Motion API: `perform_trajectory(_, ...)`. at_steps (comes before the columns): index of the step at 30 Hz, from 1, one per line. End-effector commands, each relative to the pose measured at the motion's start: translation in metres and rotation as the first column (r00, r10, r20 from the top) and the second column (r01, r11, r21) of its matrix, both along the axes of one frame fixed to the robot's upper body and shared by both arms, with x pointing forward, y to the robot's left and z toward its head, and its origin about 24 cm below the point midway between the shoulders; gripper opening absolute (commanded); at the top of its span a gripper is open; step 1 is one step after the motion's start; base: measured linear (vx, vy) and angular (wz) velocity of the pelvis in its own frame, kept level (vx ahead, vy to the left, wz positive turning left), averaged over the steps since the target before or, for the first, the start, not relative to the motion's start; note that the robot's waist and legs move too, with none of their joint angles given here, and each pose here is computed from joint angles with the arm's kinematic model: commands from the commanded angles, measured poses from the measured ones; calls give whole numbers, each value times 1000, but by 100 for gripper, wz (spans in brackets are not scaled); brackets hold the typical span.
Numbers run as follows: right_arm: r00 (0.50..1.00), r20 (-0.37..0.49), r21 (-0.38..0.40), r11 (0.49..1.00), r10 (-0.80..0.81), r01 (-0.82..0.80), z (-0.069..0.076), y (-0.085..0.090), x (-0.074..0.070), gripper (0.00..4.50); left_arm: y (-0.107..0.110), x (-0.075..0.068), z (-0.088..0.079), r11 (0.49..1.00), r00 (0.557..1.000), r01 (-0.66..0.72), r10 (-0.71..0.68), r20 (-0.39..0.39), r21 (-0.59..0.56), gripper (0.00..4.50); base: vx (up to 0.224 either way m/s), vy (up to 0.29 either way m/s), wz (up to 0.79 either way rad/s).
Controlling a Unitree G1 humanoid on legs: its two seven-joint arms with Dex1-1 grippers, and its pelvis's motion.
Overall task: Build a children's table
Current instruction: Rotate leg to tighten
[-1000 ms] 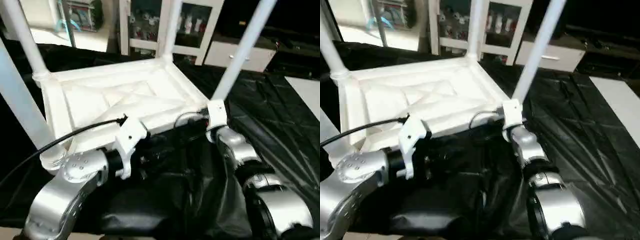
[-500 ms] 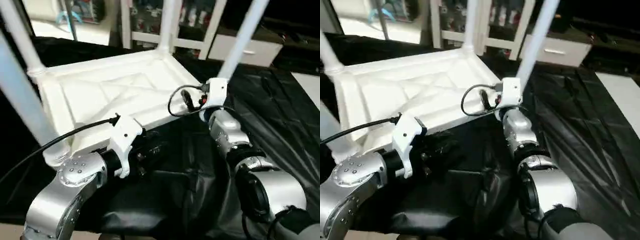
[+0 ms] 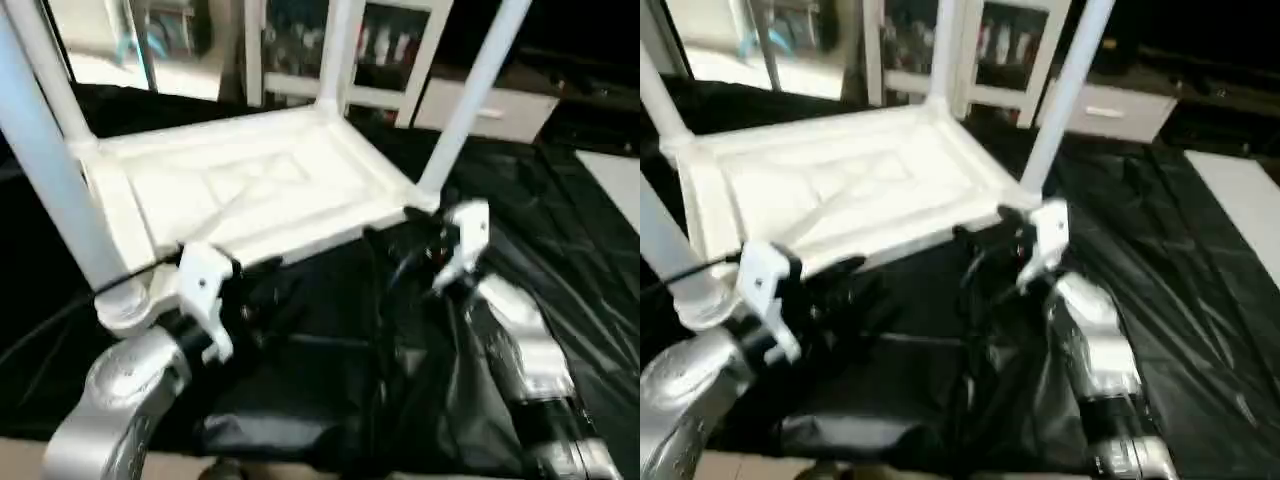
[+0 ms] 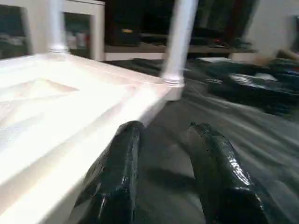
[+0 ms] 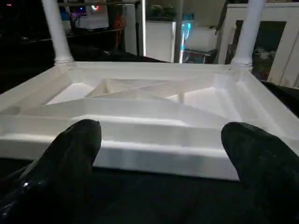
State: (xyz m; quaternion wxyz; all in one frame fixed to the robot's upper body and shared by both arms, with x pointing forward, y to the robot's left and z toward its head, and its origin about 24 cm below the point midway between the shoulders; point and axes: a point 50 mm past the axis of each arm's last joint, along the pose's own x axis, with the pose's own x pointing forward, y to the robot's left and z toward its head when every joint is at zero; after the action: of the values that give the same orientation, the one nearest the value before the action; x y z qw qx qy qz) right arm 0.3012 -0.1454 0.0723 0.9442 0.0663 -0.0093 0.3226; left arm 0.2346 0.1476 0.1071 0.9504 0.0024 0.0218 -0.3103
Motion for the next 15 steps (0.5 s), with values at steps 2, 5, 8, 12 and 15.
perform_trajectory(2,1000,0,32,999,12,-13,10,1,-6,450,-2,3,-1,1000,1000,-1,1,8,-6,184,0,0,0)
perform_trajectory(5,998,-15,45,997,59,-58,11,4,-12,450,-3,4,-2,1000,1000,10,-10,5,-11,184,0,0,0)
perform_trajectory(8,989,-34,47,989,141,-139,12,7,-22,450,-5,6,-5,999,999,37,-37,-3,-32,184,0,0,0)
perform_trajectory(12,961,-90,33,965,263,-261,6,8,-33,450,-6,6,-11,985,988,148,-151,-36,-89,184,0,0,0)
perform_trajectory(15,937,-105,36,943,333,-331,5,8,-39,450,-5,-2,-12,957,962,256,-266,-63,-132,184,0,0,0)
